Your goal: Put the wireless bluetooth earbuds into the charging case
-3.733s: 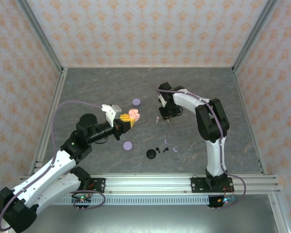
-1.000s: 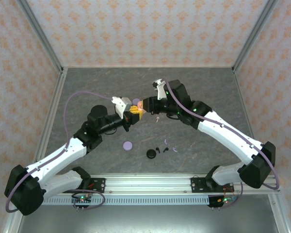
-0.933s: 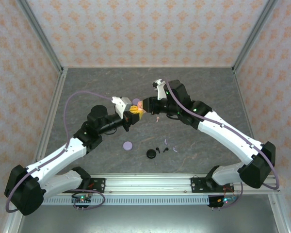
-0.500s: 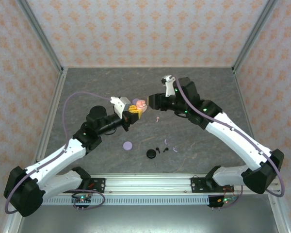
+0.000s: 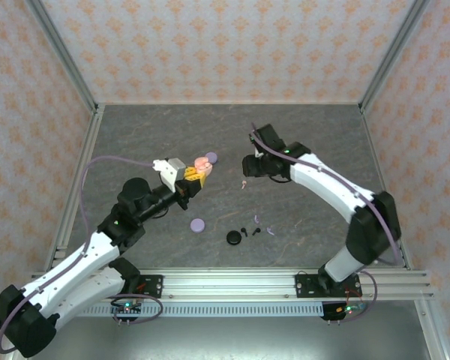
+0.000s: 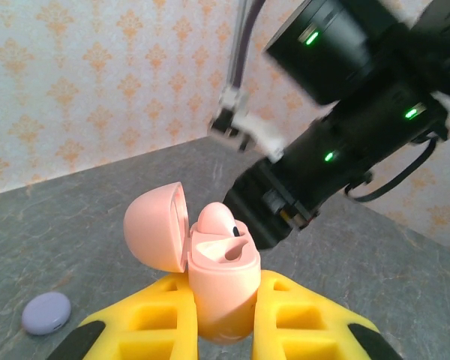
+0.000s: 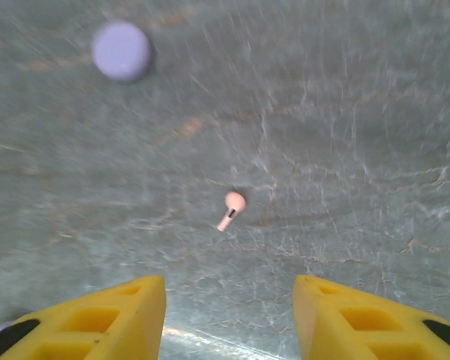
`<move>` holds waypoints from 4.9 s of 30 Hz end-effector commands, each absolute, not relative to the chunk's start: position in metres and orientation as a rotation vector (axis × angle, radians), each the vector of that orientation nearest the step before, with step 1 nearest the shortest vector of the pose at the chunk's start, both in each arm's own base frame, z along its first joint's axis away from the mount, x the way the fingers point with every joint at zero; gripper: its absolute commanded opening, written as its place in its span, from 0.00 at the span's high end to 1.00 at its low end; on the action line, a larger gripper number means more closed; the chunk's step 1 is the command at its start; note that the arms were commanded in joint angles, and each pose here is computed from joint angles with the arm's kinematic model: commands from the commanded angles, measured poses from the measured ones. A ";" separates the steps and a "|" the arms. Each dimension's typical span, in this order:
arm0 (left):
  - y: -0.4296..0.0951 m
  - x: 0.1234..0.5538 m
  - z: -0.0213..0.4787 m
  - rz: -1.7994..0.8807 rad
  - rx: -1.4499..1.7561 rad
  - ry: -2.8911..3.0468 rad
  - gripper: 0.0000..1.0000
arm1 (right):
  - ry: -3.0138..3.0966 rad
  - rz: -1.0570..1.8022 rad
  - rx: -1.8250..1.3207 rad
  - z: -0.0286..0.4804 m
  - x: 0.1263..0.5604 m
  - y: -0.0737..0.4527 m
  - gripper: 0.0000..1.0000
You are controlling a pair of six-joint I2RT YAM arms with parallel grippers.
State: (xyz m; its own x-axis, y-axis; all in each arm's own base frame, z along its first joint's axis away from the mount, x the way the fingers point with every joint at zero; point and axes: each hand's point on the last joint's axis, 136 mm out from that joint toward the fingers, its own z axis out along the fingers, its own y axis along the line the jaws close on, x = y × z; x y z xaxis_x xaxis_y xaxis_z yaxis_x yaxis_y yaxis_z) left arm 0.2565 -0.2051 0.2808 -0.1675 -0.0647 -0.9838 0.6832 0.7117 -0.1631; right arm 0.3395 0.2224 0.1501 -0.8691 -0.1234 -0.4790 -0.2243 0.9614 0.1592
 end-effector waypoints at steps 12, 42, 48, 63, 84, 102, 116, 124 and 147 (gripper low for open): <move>-0.190 0.247 0.276 -0.672 0.467 1.613 1.00 | 2.812 0.119 -0.272 0.076 0.359 0.242 0.56; -0.188 0.245 0.272 -0.672 0.461 1.631 1.00 | 2.895 -0.037 -0.311 0.021 0.363 0.240 0.71; -0.190 0.248 0.274 -0.677 0.464 1.637 1.00 | 2.901 -0.038 -0.304 0.015 0.362 0.236 0.71; -0.193 0.249 0.272 -0.688 0.472 1.650 1.00 | 2.840 0.070 -0.350 0.025 0.366 0.239 0.80; -0.214 0.257 0.275 -0.854 0.429 1.613 1.00 | 2.227 0.629 -0.450 0.205 0.335 0.261 0.85; -0.256 0.253 0.298 -1.053 0.516 1.558 1.00 | 1.687 0.981 -0.640 0.341 0.251 0.291 0.84; -0.269 0.251 0.299 -1.072 0.547 1.557 1.00 | 1.723 0.957 -0.692 0.324 0.249 0.305 0.84; -0.268 0.251 0.301 -1.065 0.544 1.552 1.00 | 1.759 0.942 -0.710 0.311 0.249 0.307 0.84; -0.265 0.252 0.300 -1.046 0.534 1.556 1.00 | 1.822 0.952 -0.763 0.292 0.244 0.310 0.81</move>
State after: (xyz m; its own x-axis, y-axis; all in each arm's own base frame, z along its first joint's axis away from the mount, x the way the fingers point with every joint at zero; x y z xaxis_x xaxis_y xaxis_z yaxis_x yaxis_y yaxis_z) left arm 0.2524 -0.2655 0.2725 -0.3356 -0.1574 -0.9287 0.7770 0.5111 -0.3674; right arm 0.2505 0.3084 0.3016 -0.3818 -0.0661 -0.9219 -0.7976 0.5275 0.2926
